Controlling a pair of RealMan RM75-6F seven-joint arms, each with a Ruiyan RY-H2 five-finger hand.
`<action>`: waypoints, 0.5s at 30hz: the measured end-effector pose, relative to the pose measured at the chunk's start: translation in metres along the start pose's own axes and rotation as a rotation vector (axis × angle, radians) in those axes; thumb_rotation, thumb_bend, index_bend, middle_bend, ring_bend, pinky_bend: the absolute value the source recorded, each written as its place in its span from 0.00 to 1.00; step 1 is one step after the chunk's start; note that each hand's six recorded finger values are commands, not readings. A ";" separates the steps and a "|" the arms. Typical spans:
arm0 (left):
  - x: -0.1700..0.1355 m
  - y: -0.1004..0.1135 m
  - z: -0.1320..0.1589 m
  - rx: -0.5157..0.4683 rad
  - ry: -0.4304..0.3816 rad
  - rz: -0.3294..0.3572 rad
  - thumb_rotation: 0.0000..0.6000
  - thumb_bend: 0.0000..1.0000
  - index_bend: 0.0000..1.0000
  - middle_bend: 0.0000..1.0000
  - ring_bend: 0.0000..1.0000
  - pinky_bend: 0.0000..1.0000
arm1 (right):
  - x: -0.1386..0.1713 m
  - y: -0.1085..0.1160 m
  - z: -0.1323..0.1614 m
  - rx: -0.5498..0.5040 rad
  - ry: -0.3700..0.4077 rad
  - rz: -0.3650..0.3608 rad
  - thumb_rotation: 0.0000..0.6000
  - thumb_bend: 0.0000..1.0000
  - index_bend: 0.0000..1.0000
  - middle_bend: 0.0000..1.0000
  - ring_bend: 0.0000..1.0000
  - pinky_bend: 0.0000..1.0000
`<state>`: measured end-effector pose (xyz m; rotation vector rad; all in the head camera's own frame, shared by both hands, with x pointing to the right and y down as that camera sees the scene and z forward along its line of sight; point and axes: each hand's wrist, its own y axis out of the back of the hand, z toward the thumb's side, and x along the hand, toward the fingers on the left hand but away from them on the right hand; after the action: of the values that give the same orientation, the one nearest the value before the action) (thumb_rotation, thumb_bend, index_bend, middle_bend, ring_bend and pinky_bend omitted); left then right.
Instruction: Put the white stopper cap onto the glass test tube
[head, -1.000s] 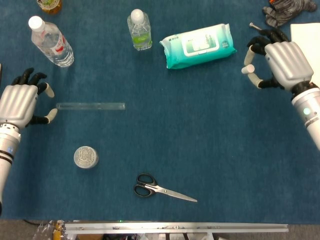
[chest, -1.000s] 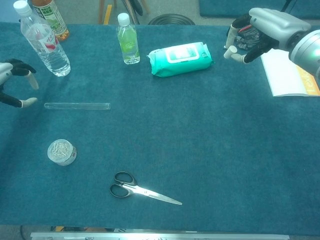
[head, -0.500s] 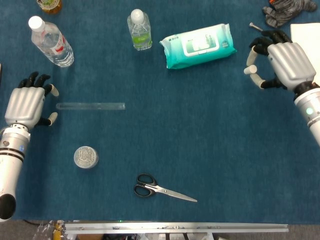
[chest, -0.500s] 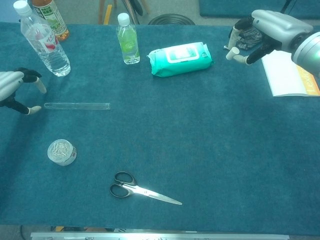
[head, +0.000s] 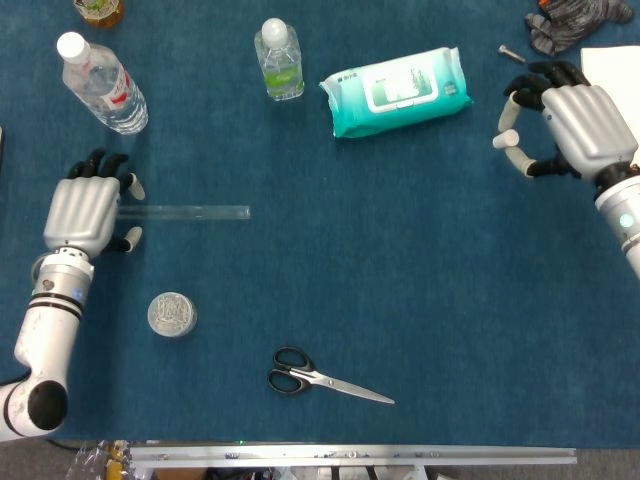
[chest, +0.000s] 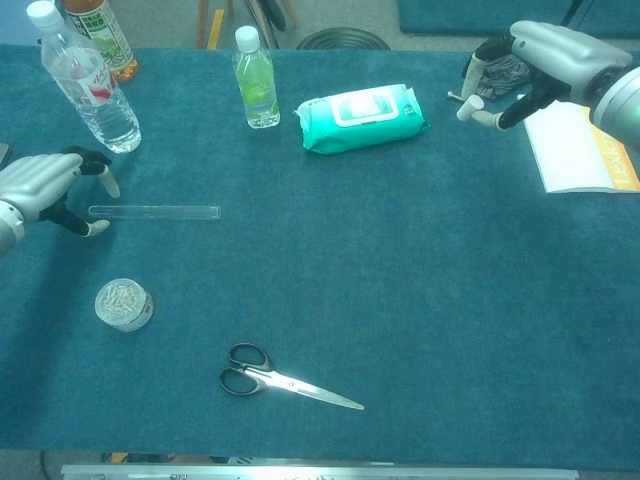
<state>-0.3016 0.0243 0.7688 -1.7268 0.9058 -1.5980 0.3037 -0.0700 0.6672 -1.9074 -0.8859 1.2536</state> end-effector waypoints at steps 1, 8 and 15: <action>0.000 -0.002 0.002 -0.004 0.000 -0.001 1.00 0.27 0.40 0.13 0.00 0.11 | 0.000 0.000 -0.001 0.000 0.000 0.000 1.00 0.30 0.56 0.30 0.12 0.09; 0.000 -0.012 0.013 -0.020 -0.002 0.005 1.00 0.27 0.42 0.14 0.00 0.11 | 0.001 0.002 -0.003 -0.004 -0.001 -0.001 1.00 0.30 0.56 0.30 0.12 0.09; 0.003 -0.013 0.018 -0.039 0.003 0.020 1.00 0.27 0.42 0.15 0.00 0.11 | 0.002 0.002 -0.006 -0.005 -0.003 0.001 1.00 0.30 0.56 0.30 0.12 0.09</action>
<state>-0.2821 0.0289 0.7798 -1.7375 0.9583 -1.5800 0.3103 -0.0703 0.6662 -1.9109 -0.8909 1.2566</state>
